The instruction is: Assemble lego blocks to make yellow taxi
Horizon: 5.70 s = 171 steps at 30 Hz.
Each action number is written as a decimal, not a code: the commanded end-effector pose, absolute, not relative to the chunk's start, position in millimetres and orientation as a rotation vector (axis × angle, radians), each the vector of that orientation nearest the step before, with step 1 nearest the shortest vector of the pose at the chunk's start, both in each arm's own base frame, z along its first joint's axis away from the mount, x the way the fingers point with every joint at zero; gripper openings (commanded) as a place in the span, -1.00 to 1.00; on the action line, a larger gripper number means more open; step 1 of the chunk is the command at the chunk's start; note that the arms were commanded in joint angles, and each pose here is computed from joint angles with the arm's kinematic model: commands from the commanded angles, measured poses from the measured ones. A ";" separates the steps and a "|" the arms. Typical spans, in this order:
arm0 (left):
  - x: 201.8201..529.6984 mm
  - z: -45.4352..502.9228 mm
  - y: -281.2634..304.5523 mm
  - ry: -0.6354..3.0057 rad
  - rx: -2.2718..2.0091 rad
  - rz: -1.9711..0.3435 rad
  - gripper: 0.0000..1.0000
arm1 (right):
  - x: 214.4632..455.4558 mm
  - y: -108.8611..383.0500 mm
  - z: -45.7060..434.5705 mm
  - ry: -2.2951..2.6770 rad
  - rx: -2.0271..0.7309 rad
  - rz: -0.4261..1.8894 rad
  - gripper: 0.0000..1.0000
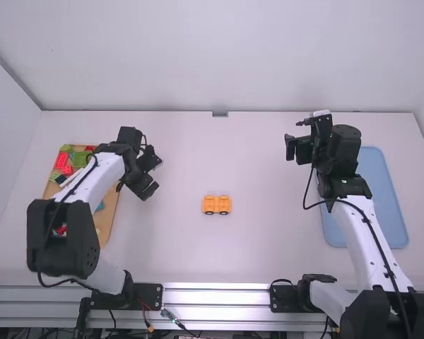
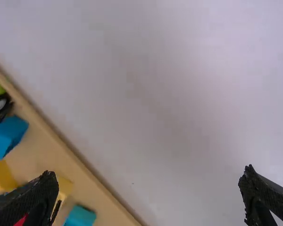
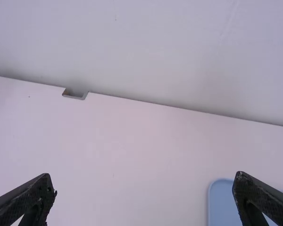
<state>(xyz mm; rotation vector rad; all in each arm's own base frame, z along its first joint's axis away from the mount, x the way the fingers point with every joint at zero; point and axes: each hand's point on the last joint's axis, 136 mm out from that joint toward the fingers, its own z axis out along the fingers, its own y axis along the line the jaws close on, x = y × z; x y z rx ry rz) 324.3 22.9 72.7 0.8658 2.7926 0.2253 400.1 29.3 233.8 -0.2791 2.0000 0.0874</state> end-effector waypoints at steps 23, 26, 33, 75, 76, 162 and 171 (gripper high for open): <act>221.7 39.3 145.2 2.918 0.502 0.298 0.99 | 413.5 28.6 270.6 1.879 -0.274 0.069 0.98; 219.9 41.2 150.8 2.836 0.464 0.164 0.92 | 414.5 28.0 273.7 1.866 -0.272 0.066 0.98; 216.7 41.1 153.1 2.812 0.453 0.122 0.98 | 415.2 28.2 276.1 1.856 -0.273 0.064 0.98; 199.9 3.0 160.1 2.850 0.523 0.222 0.55 | 421.6 28.9 300.5 1.753 -0.269 0.057 0.98; 202.9 4.2 163.1 2.838 0.522 0.243 0.88 | 421.5 28.9 299.9 1.755 -0.268 0.058 0.98; 196.8 9.1 145.8 2.990 0.554 -0.050 0.56 | 420.1 34.9 296.4 1.768 -0.283 0.072 0.98; 197.8 2.1 137.3 2.943 0.614 -0.085 0.18 | 420.2 34.9 296.9 1.766 -0.282 0.071 0.98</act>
